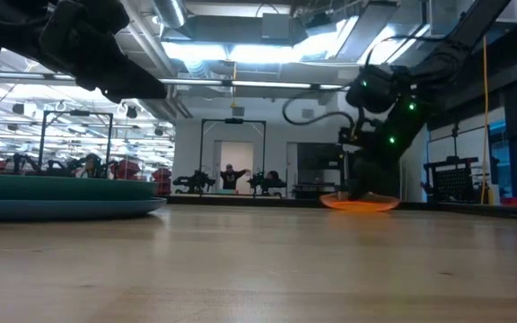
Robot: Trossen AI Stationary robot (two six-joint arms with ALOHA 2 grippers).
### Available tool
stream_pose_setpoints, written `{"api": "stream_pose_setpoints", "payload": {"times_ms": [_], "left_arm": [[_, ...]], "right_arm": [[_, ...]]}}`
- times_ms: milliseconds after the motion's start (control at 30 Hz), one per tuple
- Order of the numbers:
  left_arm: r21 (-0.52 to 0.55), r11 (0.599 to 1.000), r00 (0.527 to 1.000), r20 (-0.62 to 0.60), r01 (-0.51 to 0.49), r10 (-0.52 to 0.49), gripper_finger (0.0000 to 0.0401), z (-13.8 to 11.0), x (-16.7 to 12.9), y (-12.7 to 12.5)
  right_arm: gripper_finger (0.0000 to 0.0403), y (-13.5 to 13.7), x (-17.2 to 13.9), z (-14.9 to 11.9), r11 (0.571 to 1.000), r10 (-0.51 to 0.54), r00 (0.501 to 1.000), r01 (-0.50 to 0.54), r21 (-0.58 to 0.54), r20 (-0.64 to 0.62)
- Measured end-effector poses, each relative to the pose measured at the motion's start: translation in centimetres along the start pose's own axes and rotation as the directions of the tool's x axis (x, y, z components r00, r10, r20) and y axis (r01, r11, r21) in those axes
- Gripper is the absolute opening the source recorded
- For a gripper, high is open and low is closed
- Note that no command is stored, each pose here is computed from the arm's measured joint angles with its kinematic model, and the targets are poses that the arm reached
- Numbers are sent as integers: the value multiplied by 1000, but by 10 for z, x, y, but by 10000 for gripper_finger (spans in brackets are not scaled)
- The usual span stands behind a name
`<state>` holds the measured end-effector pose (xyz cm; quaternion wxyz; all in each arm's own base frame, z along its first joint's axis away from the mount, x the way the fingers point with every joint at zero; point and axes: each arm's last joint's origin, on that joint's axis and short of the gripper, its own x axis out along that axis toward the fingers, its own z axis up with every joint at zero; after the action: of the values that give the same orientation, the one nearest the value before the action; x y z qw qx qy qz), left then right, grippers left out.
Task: Stack plastic plates
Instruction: Stack the orange plate on top of the orange plate
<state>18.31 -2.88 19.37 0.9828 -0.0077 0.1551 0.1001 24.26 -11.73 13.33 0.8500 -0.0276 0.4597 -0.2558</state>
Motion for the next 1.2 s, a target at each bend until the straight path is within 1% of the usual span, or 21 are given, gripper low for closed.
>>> {"api": "stream_pose_setpoints", "payload": {"times_ms": [67, 233, 333, 467, 533, 667, 733, 833, 933, 967, 1067, 1200], "left_arm": [[4, 1000, 1000, -9, -1, 1, 117, -1, 0, 0], [-4, 1000, 1000, -2, -1, 1, 118, 0, 0, 0], [-9, 1000, 1000, 4, -1, 1, 130, 0, 0, 0], [-7, 1000, 1000, -1, -1, 1, 166, 0, 0, 0], [-6, 1000, 1000, -4, -2, 2, 184, 0, 0, 0], [21, 1000, 1000, -14, -2, 2, 207, -2, 2, 0], [36, 999, 1000, -29, 9, -8, 209, -4, 4, -1], [42, 998, 998, -45, 35, -33, 207, -7, 8, -4], [82, 995, 995, -89, 57, -50, 200, -14, 15, -7], [78, 995, 995, -80, 61, -54, 198, -15, 18, -8], [109, 991, 993, -94, 77, -67, 193, -19, 25, -11], [118, 989, 990, -113, 93, -80, 191, -16, 37, -18]], "right_arm": [[1, 11, -4, 7, 999, 28, 999, -27, -40, 27], [1, 46, -16, 20, 974, 169, 978, -146, -170, 124], [1, 69, -24, 24, 938, 284, 942, -233, -258, 179], [1, 95, -36, 25, 891, 380, 900, -295, -344, 213], [0, 108, -42, 23, 863, 428, 879, -329, -383, 209], [1, 130, -52, 21, 812, 509, 831, -377, -445, 225], [1, 139, -54, 18, 798, 541, 814, -417, -434, 212], [1, 151, -54, 18, 800, 569, 787, -464, -380, 238], [2, 160, -52, 17, 792, 586, 770, -477, -382, 253], [5, 162, -50, 15, 790, 587, 773, -480, -382, 243], [32, 165, -46, 13, 779, 604, 762, -504, -373, 232], [88, 166, -44, 15, 788, 595, 764, -492, -369, 251]]}}
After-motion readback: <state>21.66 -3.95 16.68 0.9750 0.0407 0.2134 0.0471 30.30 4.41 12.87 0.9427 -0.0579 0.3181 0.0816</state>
